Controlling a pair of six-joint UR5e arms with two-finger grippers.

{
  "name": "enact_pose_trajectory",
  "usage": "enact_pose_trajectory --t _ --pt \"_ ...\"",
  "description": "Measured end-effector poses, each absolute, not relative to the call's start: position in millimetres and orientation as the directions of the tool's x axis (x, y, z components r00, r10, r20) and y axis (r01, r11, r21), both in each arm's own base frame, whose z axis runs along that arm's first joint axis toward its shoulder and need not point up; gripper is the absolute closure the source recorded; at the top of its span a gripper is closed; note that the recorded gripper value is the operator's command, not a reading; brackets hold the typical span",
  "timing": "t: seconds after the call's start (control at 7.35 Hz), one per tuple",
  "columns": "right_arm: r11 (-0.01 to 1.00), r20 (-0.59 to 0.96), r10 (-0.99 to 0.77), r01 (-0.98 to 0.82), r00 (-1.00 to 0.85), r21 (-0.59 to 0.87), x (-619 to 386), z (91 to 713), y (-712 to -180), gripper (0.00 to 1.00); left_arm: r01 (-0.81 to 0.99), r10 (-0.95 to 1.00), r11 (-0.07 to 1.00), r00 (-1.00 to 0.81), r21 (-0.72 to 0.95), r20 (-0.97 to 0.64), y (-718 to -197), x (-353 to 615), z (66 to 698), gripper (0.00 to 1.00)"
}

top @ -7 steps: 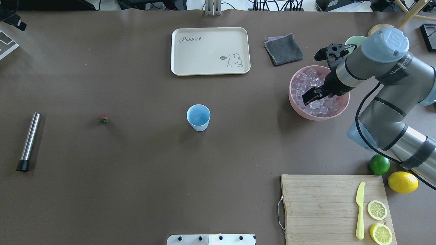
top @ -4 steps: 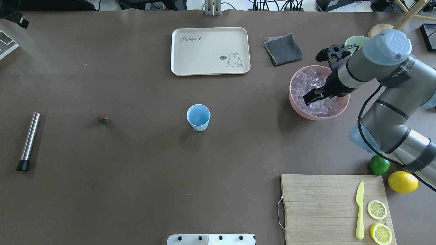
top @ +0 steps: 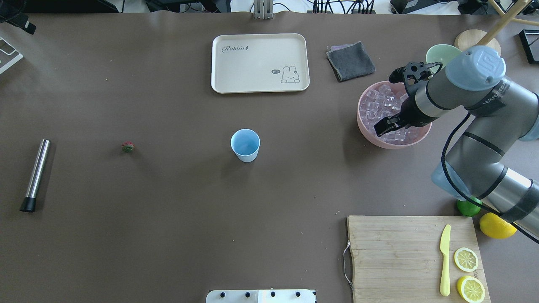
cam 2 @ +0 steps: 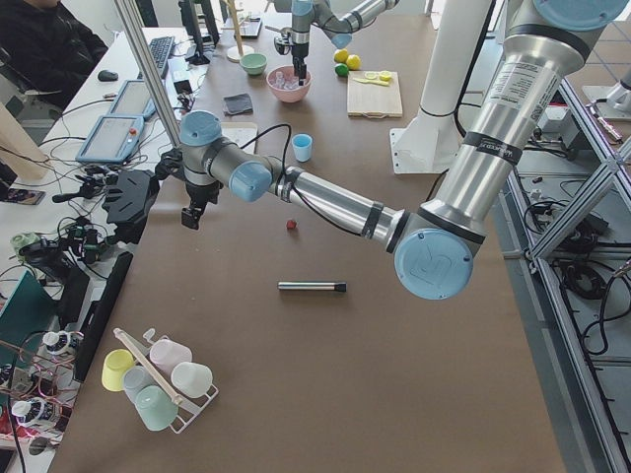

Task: Mash ice and strawberries in cup
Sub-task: 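Lower the right gripper into the bowl and grasp an ice cube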

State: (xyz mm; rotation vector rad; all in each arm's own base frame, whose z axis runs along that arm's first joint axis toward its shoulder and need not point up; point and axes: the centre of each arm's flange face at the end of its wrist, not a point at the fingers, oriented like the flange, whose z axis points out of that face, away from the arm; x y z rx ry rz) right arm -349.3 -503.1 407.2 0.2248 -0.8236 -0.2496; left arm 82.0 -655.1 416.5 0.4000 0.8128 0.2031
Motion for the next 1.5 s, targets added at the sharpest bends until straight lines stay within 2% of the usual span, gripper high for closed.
enact_pose_trajectory --t 0.27,0.68,0.82,1.22,1.36,1.5 --pt "0.949 0.692 -0.301 0.131 0.656 0.288 -355.5 407.4 -499.2 0.39 -0.025 0.326 0.907 0.675 0.421 -0.662 -655.1 82.4 417.6 0.03" --pt "0.948 0.688 -0.302 0.130 0.660 0.291 -355.9 408.1 -498.6 0.60 -0.026 0.323 0.908 0.676 0.417 -0.662 -653.7 82.4 421.3 0.03" --pt "0.947 0.689 -0.303 0.129 0.659 0.293 -355.7 406.9 -498.2 0.70 -0.026 0.323 0.909 0.676 0.417 -0.662 -653.2 82.3 422.0 0.03" --pt "0.947 0.688 -0.303 0.127 0.659 0.296 -354.2 406.0 -499.1 0.82 -0.028 0.326 0.907 0.675 0.420 -0.661 -654.0 83.7 421.7 0.03" --pt "0.946 0.687 -0.305 0.128 0.660 0.298 -354.1 406.4 -499.4 0.93 -0.030 0.328 0.907 0.675 0.420 -0.661 -654.6 85.3 421.7 0.03" --pt "0.945 0.687 -0.307 0.126 0.659 0.302 -352.0 405.1 -500.9 1.00 -0.032 0.331 0.907 0.674 0.421 -0.661 -654.8 87.4 420.8 0.03"
